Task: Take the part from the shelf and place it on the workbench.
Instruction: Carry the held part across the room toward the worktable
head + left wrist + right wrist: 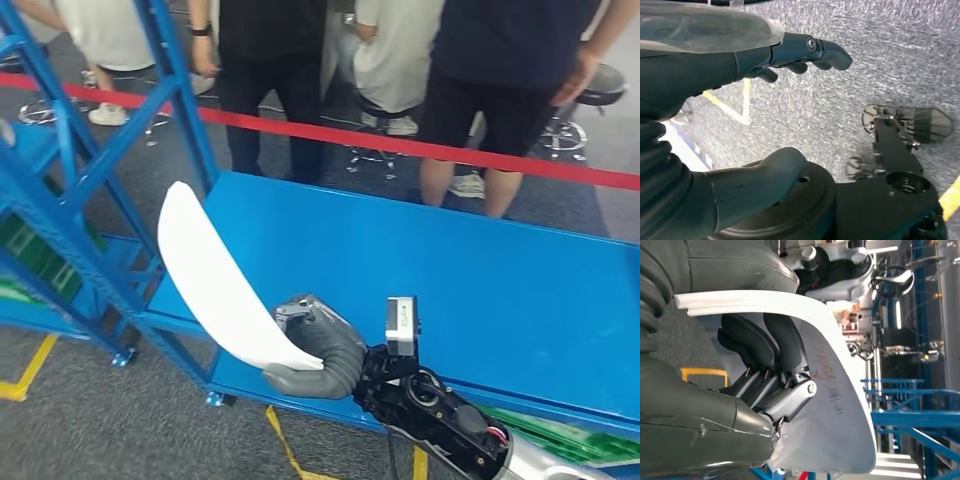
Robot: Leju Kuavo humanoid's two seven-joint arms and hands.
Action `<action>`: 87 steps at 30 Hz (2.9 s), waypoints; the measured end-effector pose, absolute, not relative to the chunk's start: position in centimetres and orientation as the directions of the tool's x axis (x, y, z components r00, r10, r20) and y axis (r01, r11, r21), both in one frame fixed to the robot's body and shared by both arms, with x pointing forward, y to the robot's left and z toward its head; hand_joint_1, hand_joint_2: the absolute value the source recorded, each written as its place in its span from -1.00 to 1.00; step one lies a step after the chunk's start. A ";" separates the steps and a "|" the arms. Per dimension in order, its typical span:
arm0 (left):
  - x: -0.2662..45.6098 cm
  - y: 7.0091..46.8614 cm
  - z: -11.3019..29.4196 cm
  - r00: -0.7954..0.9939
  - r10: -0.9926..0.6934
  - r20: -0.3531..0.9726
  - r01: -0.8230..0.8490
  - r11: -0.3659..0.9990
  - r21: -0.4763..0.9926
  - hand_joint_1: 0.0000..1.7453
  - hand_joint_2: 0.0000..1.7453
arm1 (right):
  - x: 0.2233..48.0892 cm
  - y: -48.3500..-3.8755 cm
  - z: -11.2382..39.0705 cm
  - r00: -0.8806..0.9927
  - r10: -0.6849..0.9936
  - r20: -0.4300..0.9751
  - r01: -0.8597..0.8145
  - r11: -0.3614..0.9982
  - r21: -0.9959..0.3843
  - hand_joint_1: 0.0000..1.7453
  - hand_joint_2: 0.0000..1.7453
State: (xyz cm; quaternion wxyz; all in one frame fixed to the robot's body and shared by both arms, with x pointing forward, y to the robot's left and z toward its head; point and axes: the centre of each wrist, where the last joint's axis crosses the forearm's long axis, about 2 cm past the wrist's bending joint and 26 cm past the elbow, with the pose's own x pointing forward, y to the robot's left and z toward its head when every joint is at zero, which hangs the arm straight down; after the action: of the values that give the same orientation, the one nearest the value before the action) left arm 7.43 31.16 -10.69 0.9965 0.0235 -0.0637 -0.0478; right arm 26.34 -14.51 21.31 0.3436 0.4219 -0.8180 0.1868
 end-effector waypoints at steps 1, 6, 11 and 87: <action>7.4 31.2 -10.7 0.987 -0.098 0.125 0.092 0.994 0.053 -1.00 1.00 | 26.3 -14.5 21.3 -0.407 -0.561 0.721 -0.818 0.574 -0.015 1.00 1.00; 7.4 31.2 -10.7 0.988 -0.094 0.125 0.088 0.995 0.053 -1.00 1.00 | 26.3 -14.5 21.2 -0.407 -0.563 0.720 -0.819 0.574 -0.014 1.00 1.00; 6.9 31.5 -10.8 0.989 -0.087 0.116 0.081 0.995 0.057 -1.00 1.00 | 26.3 -14.4 21.2 -0.405 -0.568 0.717 -0.822 0.569 -0.014 1.00 1.00; 6.9 32.1 -10.7 0.989 -0.093 0.118 0.085 0.994 0.073 -1.00 1.00 | 26.1 -14.0 20.7 -0.397 -0.567 0.722 -0.820 0.572 -0.001 1.00 1.00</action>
State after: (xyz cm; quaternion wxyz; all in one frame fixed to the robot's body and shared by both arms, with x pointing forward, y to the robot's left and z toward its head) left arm 6.90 32.08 -10.74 0.9966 0.0341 -0.0608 -0.0447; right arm 26.11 -13.99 20.70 0.3475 0.4253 -0.8156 0.1821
